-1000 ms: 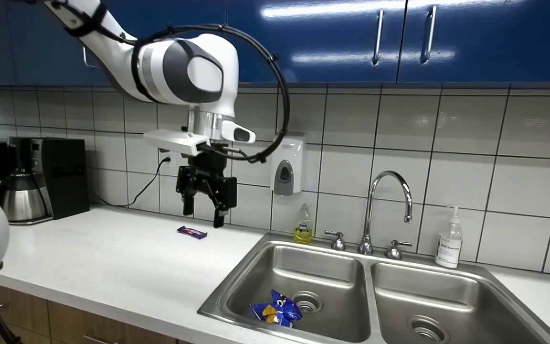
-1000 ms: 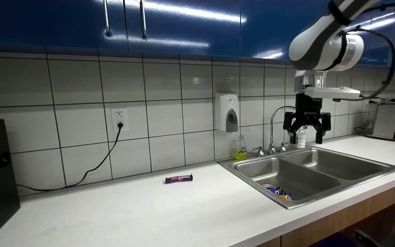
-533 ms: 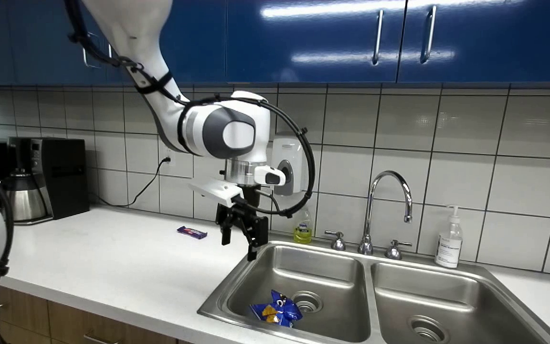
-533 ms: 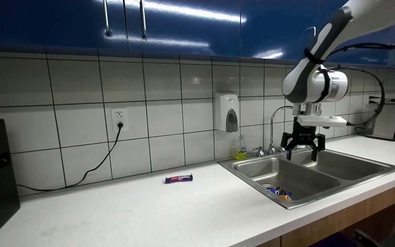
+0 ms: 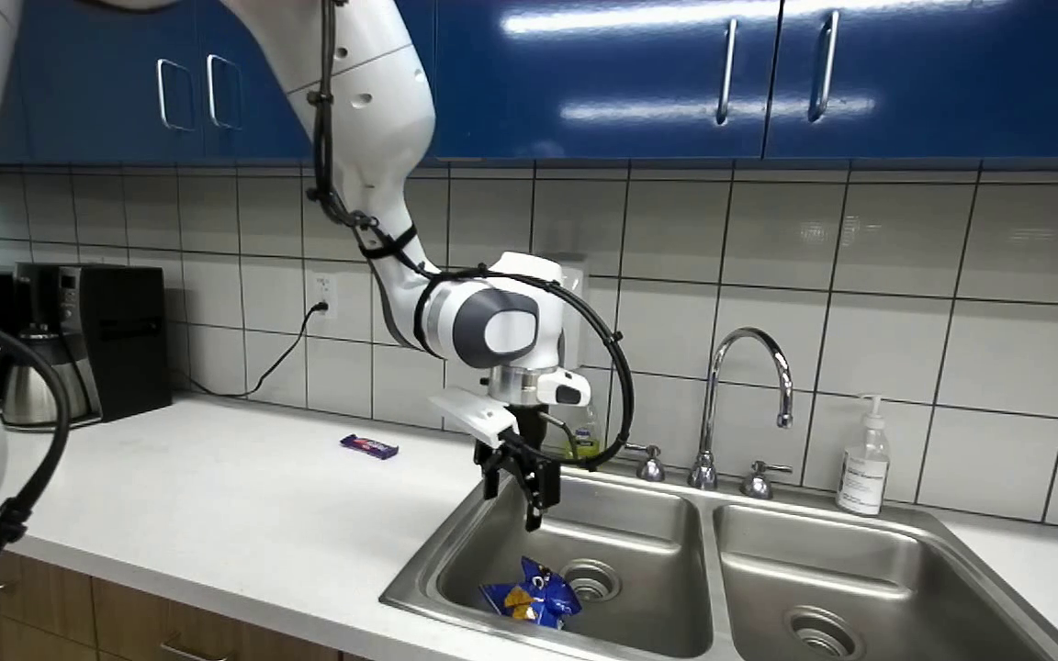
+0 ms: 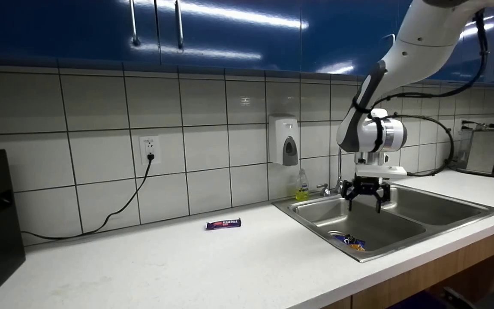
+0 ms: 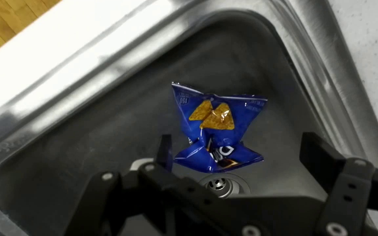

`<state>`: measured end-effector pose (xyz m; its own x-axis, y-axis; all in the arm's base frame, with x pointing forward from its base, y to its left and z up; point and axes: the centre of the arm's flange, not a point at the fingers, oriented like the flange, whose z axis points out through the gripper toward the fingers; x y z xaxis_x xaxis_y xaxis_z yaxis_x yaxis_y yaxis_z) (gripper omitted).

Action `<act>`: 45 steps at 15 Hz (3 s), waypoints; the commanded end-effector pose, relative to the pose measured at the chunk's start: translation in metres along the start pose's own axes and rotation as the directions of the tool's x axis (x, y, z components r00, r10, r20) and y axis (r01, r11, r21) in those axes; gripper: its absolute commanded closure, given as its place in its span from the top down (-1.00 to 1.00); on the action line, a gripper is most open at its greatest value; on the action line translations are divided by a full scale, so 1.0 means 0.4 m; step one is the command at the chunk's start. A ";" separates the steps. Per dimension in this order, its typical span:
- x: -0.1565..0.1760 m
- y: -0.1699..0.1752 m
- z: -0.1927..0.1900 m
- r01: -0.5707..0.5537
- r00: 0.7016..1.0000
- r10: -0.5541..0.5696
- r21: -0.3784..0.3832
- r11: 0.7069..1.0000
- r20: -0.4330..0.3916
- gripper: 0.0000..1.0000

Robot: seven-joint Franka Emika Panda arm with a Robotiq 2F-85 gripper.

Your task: Remove the blue packet from the sink on the left and put it on the counter.

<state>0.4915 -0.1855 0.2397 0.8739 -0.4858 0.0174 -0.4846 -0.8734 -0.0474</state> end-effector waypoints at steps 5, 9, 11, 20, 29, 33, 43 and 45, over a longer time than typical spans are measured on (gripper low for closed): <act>0.165 -0.013 0.184 0.011 1.000 -0.011 -0.051 0.999 -0.002 1.00; 0.179 -0.009 0.258 0.008 1.000 -0.007 -0.070 0.998 0.010 1.00; 0.184 -0.004 0.285 0.007 1.000 -0.006 -0.078 0.997 0.012 1.00; 0.212 0.001 0.380 0.003 1.000 -0.002 -0.104 0.995 0.007 1.00; 0.225 -0.013 0.424 0.003 1.000 -0.004 -0.115 0.993 -0.003 1.00; 0.228 -0.023 0.423 0.007 1.000 -0.009 -0.115 0.993 -0.010 0.16; 0.231 -0.049 0.410 0.023 0.999 -0.027 -0.114 0.993 -0.035 -1.00; 0.233 -0.052 0.406 0.025 0.999 -0.029 -0.113 0.993 -0.040 -1.00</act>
<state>0.5863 -0.2119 0.0801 0.8894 -0.4553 0.0419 -0.4571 -0.8874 0.0597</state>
